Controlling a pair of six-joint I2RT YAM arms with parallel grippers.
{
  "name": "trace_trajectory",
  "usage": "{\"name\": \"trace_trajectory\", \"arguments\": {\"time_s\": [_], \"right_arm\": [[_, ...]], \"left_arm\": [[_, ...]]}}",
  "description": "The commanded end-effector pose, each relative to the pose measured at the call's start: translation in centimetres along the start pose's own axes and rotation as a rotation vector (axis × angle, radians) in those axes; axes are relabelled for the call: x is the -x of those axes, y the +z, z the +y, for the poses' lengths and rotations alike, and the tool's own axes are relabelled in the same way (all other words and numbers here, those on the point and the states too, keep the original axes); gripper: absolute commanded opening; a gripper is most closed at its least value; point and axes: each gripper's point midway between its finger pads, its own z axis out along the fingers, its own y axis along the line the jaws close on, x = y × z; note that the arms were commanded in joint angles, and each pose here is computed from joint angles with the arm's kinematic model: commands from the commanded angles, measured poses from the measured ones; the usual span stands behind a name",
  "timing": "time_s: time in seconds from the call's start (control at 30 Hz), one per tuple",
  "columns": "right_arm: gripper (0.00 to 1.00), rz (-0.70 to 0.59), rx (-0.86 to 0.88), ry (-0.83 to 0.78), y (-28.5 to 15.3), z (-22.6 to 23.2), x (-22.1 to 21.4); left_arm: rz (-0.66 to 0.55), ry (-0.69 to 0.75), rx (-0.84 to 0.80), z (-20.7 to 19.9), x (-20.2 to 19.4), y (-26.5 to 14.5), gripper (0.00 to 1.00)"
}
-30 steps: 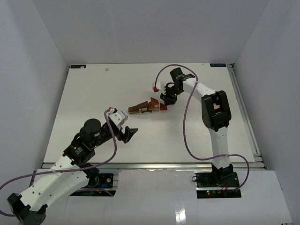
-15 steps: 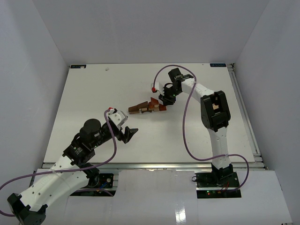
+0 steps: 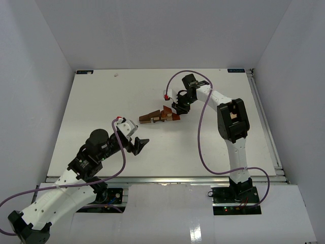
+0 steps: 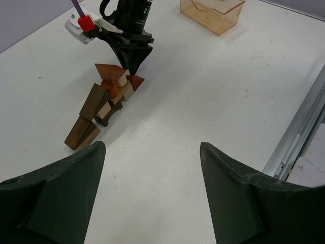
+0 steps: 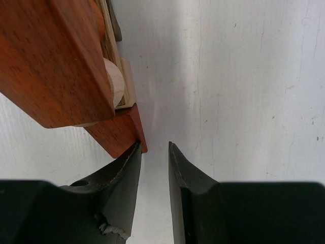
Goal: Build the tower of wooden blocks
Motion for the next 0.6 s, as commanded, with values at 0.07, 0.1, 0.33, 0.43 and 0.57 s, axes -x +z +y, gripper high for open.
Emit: {"name": "trace_trajectory", "arguments": {"time_s": [0.07, 0.1, 0.33, 0.43, 0.57], "right_arm": [[0.34, -0.035, -0.017, -0.016, -0.2, -0.7, 1.6], [0.34, -0.035, -0.015, -0.015, -0.2, -0.6, 1.5], [0.34, -0.027, -0.021, -0.01, -0.2, -0.7, 1.4], [0.34, -0.015, -0.046, -0.011, -0.6, -1.3, 1.5], [0.33, -0.002, -0.103, 0.022, -2.4, -2.5, 1.6]], "left_arm": [[-0.021, 0.008, -0.005, 0.0, 0.3, -0.2, 0.86], [-0.021, 0.008, -0.005, 0.0, 0.3, -0.2, 0.86], [-0.025, 0.008, -0.004, 0.0, 0.3, -0.2, 0.86], [-0.026, 0.007, -0.002, 0.0, 0.4, -0.3, 0.86], [-0.031, 0.004, 0.004, 0.1, 0.4, -0.3, 0.87]]}}
